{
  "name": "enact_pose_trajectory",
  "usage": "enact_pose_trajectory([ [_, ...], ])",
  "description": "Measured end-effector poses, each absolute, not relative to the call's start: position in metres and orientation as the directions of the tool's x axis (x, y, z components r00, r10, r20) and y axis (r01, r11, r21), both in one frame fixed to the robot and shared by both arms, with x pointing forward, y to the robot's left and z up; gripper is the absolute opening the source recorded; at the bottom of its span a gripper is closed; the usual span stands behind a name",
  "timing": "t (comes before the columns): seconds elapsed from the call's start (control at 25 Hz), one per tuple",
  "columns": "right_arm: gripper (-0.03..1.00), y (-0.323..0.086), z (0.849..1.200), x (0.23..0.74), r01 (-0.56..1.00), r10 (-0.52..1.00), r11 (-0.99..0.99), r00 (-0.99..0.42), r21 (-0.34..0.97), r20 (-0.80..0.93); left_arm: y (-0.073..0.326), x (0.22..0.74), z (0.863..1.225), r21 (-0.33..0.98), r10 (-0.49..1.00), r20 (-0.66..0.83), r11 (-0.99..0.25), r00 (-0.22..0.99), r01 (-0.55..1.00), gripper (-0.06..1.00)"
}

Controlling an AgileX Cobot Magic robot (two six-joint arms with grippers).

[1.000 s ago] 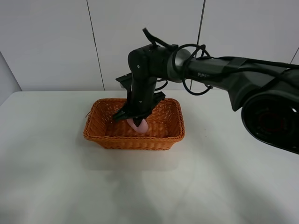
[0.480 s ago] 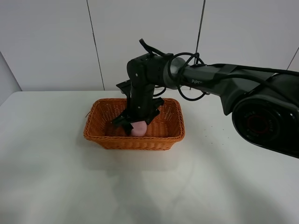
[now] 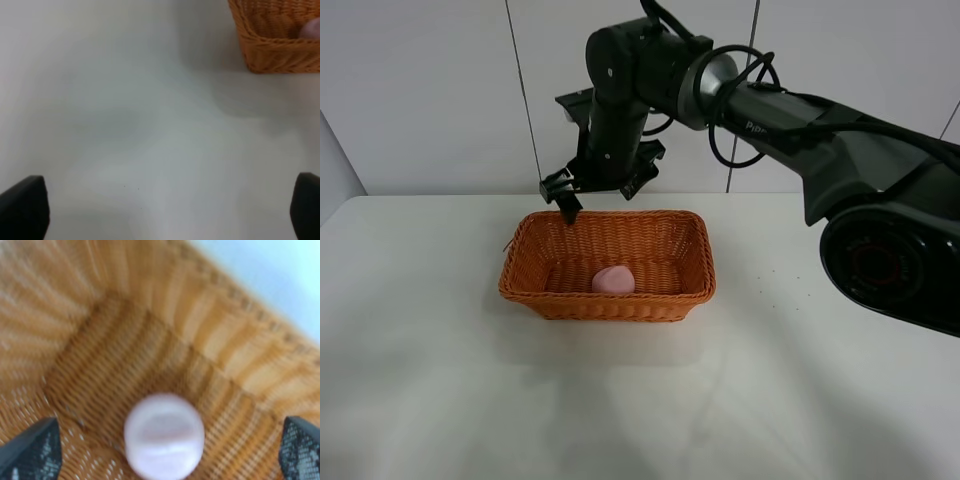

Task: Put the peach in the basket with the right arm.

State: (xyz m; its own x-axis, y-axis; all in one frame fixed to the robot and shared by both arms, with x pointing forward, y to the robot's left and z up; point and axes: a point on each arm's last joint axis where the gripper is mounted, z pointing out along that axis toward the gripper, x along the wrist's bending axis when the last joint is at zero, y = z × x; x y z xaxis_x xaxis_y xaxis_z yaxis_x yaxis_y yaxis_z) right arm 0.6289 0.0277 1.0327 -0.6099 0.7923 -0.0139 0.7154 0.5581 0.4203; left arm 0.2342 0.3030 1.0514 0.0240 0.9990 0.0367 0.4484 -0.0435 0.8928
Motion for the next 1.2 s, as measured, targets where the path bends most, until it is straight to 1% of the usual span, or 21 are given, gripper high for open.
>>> enact_pose_trajectory([
  [0.08, 0.67, 0.027, 1.045, 0.628, 0.708, 0.797, 0.544, -0.604, 0.45, -0.013, 0.303, 0.234, 1.051, 0.893, 0.999, 0.037, -0.044, 0.024, 0.448, 0.99],
  [0.24, 0.67, 0.021, 1.049, 0.632, 0.715, 0.807, 0.531, -0.591, 0.455, -0.012, 0.303, 0.234, 1.051, 0.893, 0.999, 0.037, -0.044, 0.024, 0.448, 0.99],
  [0.44, 0.67, 0.001, 1.048, 0.648, 0.742, 0.835, 0.494, -0.549, 0.453, -0.011, 0.303, 0.234, 1.051, 0.893, 0.999, 0.037, -0.044, 0.024, 0.448, 0.99],
  [0.52, 0.67, -0.016, 1.048, 0.66, 0.762, 0.857, 0.463, -0.515, 0.453, -0.011, 0.303, 0.234, 1.051, 0.893, 0.999, 0.037, -0.044, 0.024, 0.448, 0.99],
  [0.64, 0.67, -0.052, 1.048, 0.682, 0.794, 0.894, 0.405, -0.448, 0.453, -0.015, 0.303, 0.234, 1.051, 0.893, 0.999, 0.037, -0.044, 0.024, 0.448, 0.99],
  [0.88, 0.67, -0.149, 1.048, 0.724, 0.857, 0.964, 0.247, -0.265, 0.452, -0.024, 0.303, 0.234, 1.051, 0.893, 0.999, 0.037, -0.044, 0.024, 0.448, 0.99],
  [1.04, 0.67, -0.208, 1.048, 0.738, 0.88, 0.988, 0.146, -0.15, 0.452, -0.027, 0.303, 0.234, 1.051, 0.893, 0.999, 0.037, -0.044, 0.024, 0.448, 0.99],
  [1.2, 0.67, -0.253, 1.048, 0.744, 0.89, 0.998, 0.066, -0.06, 0.452, -0.027, 0.303, 0.234, 1.051, 0.893, 0.999, 0.037, -0.044, 0.024, 0.448, 0.99],
])
